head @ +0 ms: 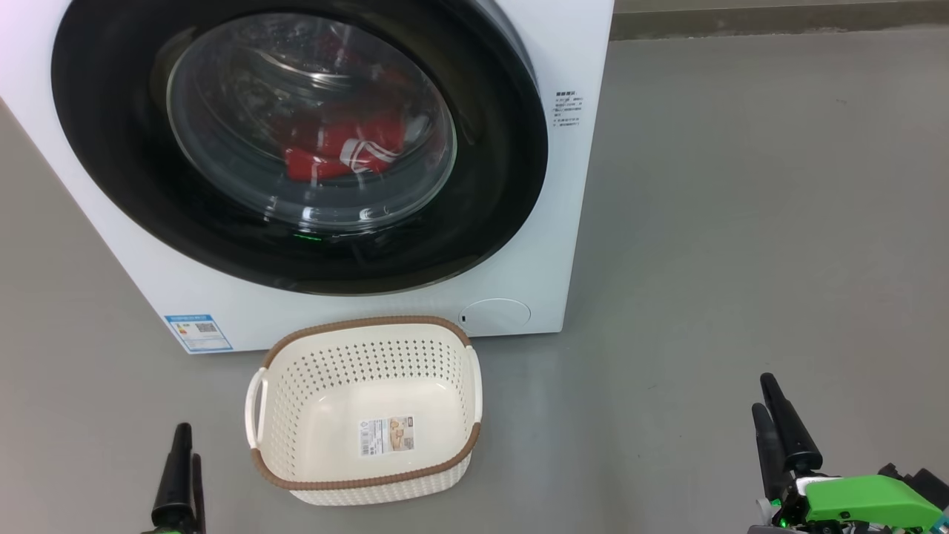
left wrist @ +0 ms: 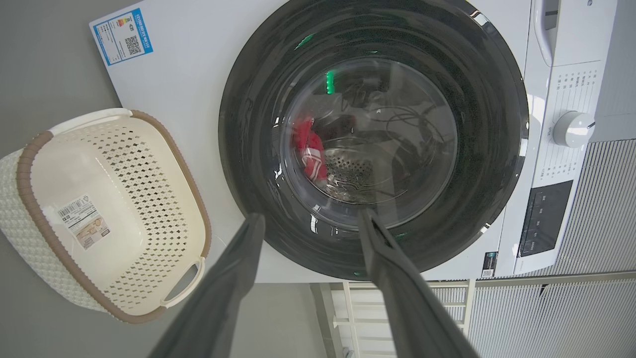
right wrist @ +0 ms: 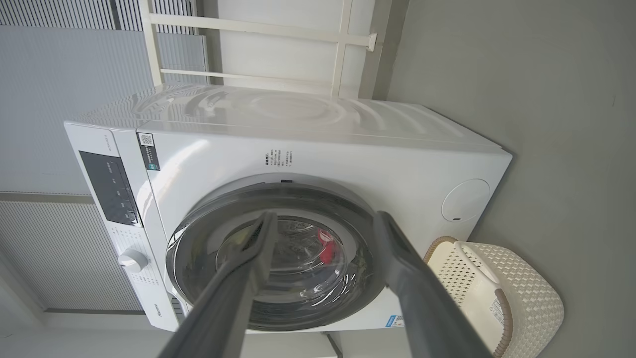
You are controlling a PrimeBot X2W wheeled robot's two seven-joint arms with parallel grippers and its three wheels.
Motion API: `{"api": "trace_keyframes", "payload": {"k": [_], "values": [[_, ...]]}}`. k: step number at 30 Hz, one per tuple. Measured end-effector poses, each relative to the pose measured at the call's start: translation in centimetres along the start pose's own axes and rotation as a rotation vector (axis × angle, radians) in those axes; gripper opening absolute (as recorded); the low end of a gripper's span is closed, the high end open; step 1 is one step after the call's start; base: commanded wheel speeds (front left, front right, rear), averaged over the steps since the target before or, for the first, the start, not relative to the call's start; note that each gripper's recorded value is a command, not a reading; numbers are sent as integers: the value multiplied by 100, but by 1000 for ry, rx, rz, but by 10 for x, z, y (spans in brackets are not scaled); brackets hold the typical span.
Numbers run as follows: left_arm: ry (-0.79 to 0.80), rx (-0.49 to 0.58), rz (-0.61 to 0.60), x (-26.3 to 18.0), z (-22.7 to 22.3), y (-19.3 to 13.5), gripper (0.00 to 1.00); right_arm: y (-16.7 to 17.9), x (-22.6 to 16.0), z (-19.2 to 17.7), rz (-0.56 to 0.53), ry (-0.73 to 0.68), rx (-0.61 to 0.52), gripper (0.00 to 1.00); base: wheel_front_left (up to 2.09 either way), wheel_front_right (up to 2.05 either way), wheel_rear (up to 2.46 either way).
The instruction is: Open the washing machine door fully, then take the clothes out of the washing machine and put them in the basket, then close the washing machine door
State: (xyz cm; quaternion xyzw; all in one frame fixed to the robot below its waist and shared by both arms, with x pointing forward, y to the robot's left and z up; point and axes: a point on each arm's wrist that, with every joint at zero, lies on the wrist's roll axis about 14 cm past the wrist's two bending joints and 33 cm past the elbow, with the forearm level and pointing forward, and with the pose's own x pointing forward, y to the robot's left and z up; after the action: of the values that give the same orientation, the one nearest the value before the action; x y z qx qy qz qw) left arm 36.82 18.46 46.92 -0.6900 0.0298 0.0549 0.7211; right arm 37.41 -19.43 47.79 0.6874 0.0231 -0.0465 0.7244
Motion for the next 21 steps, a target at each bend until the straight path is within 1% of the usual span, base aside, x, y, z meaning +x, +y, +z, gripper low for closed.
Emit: {"api": "trace_keyframes", "payload": {"k": [8, 9, 15, 21], "values": [[-11, 111, -11, 1, 4, -4, 100, 7, 4, -7, 19, 21, -116, 100, 0, 0, 0], [-11, 140, -13, 1, 4, -5, 100, 11, 7, -9, 33, 30, -146, 100, 0, 0, 0], [-8, 252, -24, 3, 2, -8, 100, 16, 10, -13, 50, 45, -232, 100, 0, 0, 0], [-12, 354, -32, 5, 2, -10, 100, 15, 11, -21, 59, 78, -365, 100, 0, 0, 0]]}}
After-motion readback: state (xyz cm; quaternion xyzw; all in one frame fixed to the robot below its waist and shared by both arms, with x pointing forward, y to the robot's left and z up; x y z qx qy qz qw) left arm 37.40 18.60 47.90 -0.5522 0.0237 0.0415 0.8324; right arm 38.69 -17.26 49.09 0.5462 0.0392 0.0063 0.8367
